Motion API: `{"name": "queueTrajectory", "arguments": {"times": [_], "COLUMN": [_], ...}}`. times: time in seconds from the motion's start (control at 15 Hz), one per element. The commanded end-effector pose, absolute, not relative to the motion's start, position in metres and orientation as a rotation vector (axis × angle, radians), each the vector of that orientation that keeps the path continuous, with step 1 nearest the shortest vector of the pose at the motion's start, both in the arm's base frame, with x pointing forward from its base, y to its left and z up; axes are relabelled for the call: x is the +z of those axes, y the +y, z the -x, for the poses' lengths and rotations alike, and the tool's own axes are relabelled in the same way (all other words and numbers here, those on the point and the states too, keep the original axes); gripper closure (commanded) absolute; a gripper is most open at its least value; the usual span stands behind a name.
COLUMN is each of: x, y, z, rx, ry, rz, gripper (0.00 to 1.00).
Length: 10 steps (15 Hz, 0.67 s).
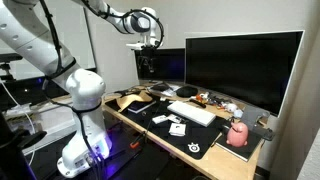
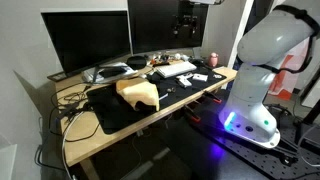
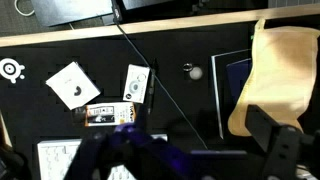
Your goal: Move the towel to the far end of the table on the left
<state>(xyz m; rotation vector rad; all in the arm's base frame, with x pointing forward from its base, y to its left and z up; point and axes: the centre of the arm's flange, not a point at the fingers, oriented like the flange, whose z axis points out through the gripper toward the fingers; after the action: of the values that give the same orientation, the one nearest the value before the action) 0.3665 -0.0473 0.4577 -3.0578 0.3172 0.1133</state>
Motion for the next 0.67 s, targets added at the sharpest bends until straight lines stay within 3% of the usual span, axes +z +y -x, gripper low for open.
{"name": "queueTrajectory", "arguments": {"times": [0.0, 0.6], "x": [0.458, 0.439], "y": [-0.047, 0.024], "z": [-0.367, -0.361], "rx": [0.113, 0.104], "ry": [0.317, 0.331], "rz": [3.058, 3.122], "gripper": [0.0, 0.0]}}
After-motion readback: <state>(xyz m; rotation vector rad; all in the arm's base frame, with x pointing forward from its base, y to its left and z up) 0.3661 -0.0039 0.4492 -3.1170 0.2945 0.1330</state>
